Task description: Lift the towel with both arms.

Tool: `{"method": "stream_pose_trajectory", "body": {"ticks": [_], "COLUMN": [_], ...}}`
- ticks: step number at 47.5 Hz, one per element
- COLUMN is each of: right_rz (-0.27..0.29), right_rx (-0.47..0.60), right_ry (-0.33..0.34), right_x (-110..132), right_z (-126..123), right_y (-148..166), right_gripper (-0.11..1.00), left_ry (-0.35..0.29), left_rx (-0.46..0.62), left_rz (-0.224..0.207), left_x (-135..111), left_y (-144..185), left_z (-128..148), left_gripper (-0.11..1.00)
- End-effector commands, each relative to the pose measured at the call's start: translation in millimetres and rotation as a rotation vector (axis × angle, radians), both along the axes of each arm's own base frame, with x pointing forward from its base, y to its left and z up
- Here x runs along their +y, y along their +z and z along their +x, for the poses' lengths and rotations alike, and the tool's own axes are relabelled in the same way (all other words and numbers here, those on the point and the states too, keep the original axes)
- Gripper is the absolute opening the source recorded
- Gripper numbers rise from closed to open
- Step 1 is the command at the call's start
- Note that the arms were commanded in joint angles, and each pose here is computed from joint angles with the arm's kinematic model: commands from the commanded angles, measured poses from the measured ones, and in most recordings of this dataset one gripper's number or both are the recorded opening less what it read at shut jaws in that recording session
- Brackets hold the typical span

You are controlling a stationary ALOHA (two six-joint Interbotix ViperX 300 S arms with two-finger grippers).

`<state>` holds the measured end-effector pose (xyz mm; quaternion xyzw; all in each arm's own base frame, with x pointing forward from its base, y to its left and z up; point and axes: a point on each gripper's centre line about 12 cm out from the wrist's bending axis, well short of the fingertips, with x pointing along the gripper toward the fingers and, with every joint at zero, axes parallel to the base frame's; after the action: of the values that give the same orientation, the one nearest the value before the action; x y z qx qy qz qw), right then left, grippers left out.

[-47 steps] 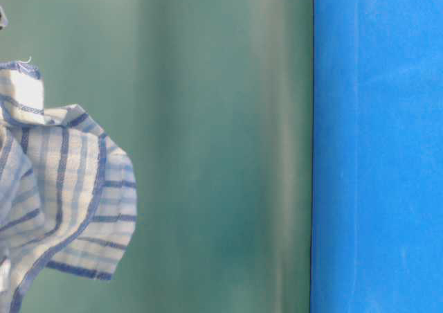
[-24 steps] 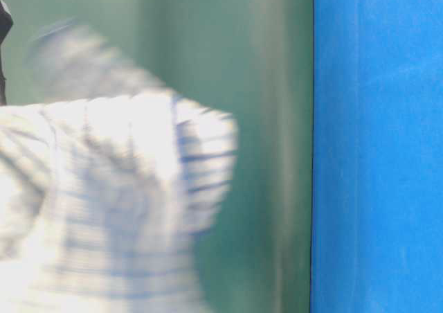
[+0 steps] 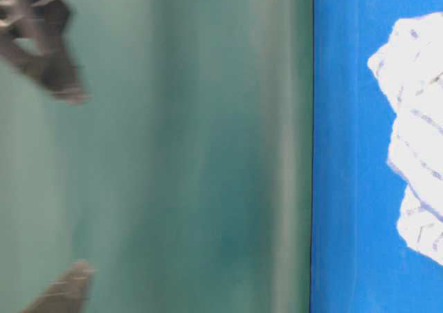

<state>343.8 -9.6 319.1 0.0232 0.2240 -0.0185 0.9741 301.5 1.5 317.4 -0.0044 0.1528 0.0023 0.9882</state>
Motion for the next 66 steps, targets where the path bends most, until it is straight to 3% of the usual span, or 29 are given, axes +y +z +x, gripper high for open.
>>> {"method": "stream_pose_trajectory", "body": {"ticks": [1, 19, 30, 49, 66], "right_rz": [0.012, 0.005, -0.004, -0.002, 0.001], "right_rx": [-0.006, 0.221, 0.306, 0.355, 0.378], "right_ry": [0.012, 0.110, 0.148, 0.146, 0.157], "right_x": [6, 41, 57, 60, 67], "right_z": [1, 15, 28, 35, 33], "right_y": [-10, -112, -161, -211, -222], "right_gripper": [0.65, 0.65, 0.65, 0.65, 0.65], "left_ry": [-0.019, -0.121, -0.132, -0.167, -0.170], "left_rx": [0.002, 0.164, 0.264, 0.331, 0.364], "left_rz": [-0.003, 0.009, 0.018, 0.029, 0.029], "left_x": [-6, -42, -48, -64, -67], "left_y": [-12, -104, -154, -207, -224], "left_z": [6, 30, 48, 59, 63], "left_gripper": [0.91, 0.91, 0.91, 0.91, 0.89]}}
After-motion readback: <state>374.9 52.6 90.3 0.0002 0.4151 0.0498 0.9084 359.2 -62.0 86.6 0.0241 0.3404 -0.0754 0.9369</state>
